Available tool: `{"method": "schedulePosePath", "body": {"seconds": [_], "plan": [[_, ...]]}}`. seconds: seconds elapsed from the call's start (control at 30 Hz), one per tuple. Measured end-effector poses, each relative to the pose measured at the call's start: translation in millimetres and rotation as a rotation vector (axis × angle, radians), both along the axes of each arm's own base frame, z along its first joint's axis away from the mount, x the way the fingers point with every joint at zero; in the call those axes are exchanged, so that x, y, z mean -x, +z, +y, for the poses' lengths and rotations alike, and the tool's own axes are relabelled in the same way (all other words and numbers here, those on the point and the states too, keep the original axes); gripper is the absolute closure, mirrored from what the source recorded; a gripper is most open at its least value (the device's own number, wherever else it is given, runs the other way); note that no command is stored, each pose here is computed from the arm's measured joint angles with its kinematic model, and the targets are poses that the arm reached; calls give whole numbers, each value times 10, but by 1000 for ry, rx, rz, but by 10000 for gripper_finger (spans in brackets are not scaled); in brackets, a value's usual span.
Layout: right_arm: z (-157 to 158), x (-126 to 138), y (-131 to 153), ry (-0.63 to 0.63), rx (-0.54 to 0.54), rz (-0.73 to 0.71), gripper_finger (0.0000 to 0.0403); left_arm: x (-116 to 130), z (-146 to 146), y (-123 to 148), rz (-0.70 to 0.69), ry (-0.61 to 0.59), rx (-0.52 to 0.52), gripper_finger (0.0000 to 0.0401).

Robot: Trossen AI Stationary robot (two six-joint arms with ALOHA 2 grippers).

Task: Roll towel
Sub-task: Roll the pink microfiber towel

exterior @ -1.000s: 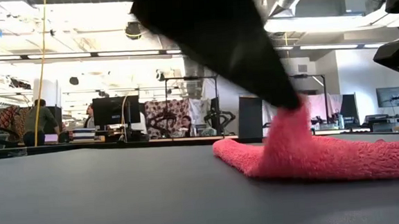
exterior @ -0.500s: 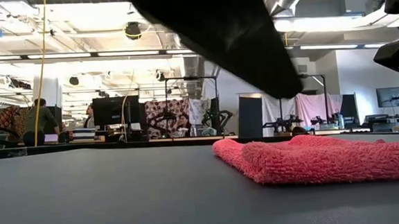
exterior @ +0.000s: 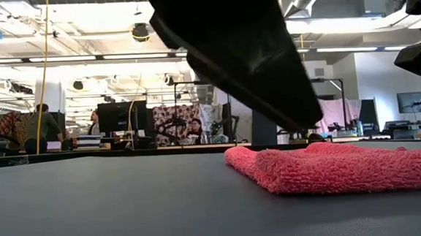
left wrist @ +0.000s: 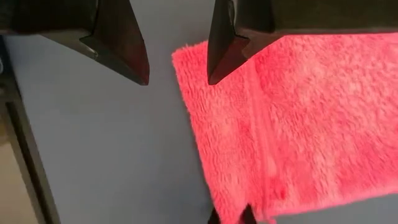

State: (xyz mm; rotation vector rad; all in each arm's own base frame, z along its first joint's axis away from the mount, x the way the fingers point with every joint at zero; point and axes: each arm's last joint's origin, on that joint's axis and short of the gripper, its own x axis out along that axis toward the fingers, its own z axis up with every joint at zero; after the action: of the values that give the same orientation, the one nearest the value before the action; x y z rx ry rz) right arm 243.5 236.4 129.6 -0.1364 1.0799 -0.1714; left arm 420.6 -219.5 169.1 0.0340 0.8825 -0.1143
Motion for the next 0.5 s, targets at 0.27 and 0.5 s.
{"method": "schedulePosePath", "body": {"seconds": [0.27, 0.5], "plan": [[0, -3, 0, -1, 1, -4, 278, -21, -29, -201, 58, -10, 37, 248], [6, -8, 1, -3, -6, -10, 278, -31, 5, -283, 59, 56, -11, 248]]}}
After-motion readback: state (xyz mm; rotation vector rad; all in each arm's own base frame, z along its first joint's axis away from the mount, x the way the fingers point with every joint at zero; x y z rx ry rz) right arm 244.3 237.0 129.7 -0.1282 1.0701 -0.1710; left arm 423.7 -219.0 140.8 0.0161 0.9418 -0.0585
